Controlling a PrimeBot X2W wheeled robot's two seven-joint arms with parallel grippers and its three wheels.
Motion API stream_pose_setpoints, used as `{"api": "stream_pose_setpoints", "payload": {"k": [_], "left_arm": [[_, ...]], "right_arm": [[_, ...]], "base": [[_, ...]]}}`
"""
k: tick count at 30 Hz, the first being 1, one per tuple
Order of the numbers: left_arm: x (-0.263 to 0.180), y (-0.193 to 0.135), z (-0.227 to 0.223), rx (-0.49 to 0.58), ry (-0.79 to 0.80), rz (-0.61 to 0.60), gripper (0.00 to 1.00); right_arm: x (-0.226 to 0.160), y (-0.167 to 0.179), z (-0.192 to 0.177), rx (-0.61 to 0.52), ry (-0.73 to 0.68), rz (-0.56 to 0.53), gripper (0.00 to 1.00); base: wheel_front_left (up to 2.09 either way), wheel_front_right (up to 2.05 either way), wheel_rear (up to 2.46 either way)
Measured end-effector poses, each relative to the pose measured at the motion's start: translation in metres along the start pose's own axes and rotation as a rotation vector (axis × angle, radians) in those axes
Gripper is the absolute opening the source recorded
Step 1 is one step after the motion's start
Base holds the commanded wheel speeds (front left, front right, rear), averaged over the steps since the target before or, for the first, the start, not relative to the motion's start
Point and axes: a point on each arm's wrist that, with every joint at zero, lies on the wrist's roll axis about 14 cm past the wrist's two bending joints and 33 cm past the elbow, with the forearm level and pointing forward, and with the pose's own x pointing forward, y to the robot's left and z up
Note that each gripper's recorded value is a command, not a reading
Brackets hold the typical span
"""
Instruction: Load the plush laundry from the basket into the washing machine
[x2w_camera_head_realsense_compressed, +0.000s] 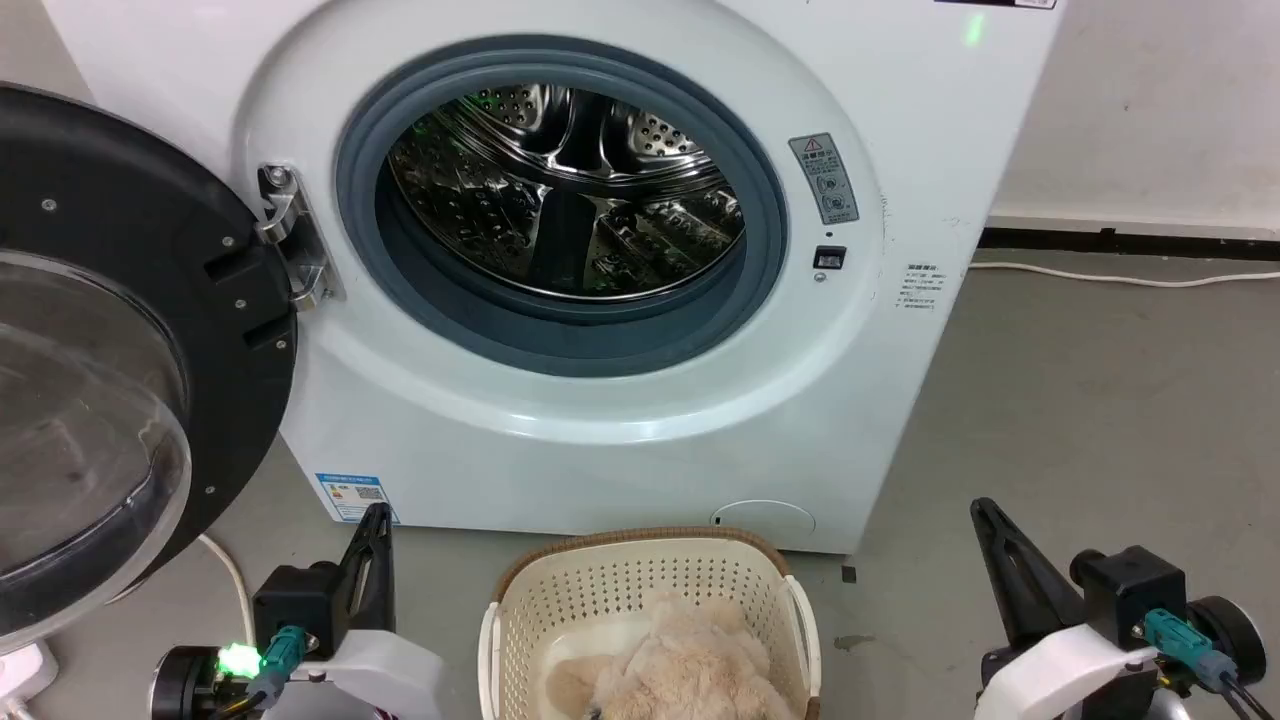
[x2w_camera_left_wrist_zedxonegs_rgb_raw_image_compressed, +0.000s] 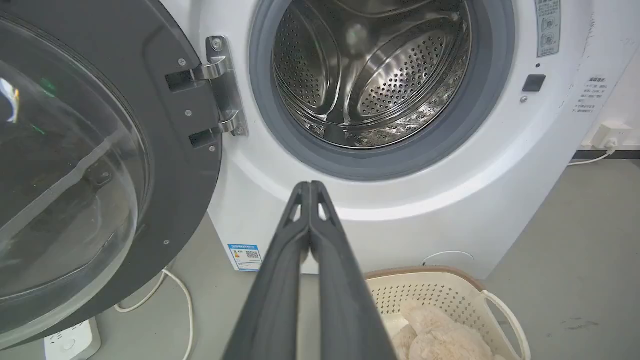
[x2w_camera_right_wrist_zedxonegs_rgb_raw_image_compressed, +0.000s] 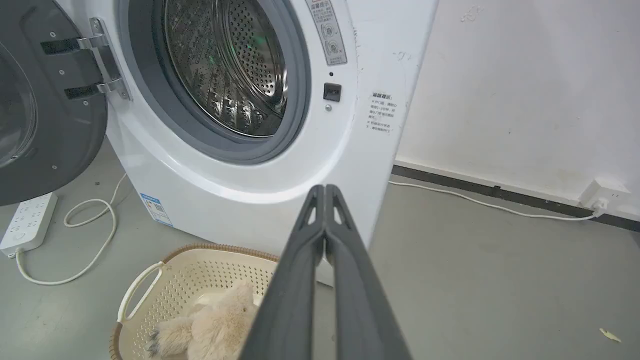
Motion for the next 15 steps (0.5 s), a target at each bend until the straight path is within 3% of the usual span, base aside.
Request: {"api": "stream_pose_setpoints", "payload": {"k": [15], "left_arm": [[0.0,0.0001,0.0,0.0,0.0,0.0,0.0]], "right_arm": [[0.0,0.0,0.0,0.0,0.0,0.0,0.0]], "base": [[0.0,0.0,0.0]]}}
